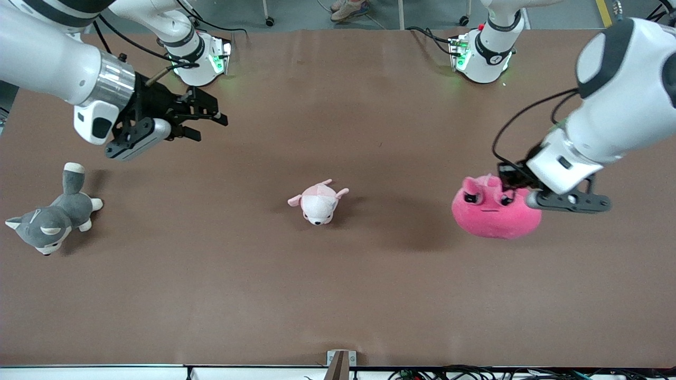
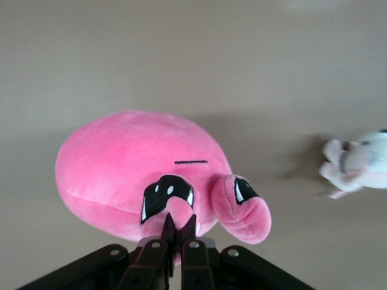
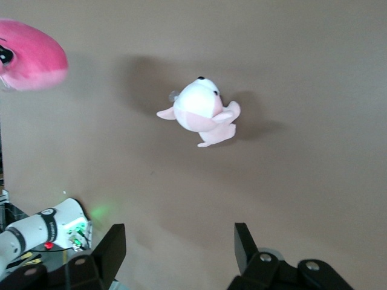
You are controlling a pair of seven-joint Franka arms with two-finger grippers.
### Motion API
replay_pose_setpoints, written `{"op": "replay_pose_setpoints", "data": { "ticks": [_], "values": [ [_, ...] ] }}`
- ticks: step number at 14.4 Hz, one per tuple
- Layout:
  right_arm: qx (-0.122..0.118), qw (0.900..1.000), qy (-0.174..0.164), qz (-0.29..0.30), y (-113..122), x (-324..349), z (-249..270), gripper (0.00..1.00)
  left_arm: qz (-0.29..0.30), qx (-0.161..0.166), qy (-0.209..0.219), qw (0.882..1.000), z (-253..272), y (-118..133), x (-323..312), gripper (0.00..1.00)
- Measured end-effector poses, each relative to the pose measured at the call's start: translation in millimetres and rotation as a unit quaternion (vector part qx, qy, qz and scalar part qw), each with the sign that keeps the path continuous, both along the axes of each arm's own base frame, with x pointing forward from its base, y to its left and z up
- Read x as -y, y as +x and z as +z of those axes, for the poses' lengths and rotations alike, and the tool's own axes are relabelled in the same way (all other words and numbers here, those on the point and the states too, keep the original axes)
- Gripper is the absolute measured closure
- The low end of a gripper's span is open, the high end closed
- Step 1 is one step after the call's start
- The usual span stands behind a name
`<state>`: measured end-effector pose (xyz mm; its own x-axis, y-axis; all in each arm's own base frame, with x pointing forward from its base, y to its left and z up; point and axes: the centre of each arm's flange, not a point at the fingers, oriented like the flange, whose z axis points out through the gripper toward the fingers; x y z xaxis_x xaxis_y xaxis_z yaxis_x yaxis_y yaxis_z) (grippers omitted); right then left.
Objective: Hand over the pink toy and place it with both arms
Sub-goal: 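Lift the pink plush with the left gripper toward the right gripper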
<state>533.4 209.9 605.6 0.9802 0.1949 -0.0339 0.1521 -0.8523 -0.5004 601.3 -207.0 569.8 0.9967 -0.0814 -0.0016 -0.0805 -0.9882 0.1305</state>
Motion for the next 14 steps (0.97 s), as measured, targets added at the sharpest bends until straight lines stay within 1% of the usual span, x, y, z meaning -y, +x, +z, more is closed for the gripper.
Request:
{"op": "replay_pose_setpoints", "data": {
  "ticks": [2, 4, 7, 10, 12, 14],
  "values": [
    [-0.006, 1.0, 0.004, -0.002, -3.4, -9.7, 0.7, 0.19, 0.026, -0.003, -0.009, 1.0, 14.6, -20.0, 47.3, 0.94],
    [-0.016, 1.0, 0.019, -0.005, -5.3, -18.0, 0.4, 0.19, 0.049, -0.001, -0.02, 0.999, 30.8, -41.7, 92.1, 0.94],
    [-0.029, 0.999, 0.031, -0.01, -2.5, -21.6, -5.8, 0.19, 0.086, -0.006, -0.029, 0.996, 45.2, -75.4, 147.6, 0.94],
    [-0.047, 0.997, 0.051, -0.013, 1.6, -27.3, -14.5, 0.2, 0.122, -0.009, -0.044, 0.992, 57.9, -111.0, 198.9, 0.94],
    [-0.053, 0.997, 0.055, -0.015, 0.3, -32.2, -15.1, 0.2, 0.155, -0.006, -0.066, 0.986, 65.4, -131.4, 230.5, 0.94],
    [-0.057, 0.997, 0.054, -0.016, -4.4, -45.0, -14.4, 0.2, 0.199, -0.011, -0.089, 0.976, 64.2, -143.8, 256.7, 0.94]
  ]
}}
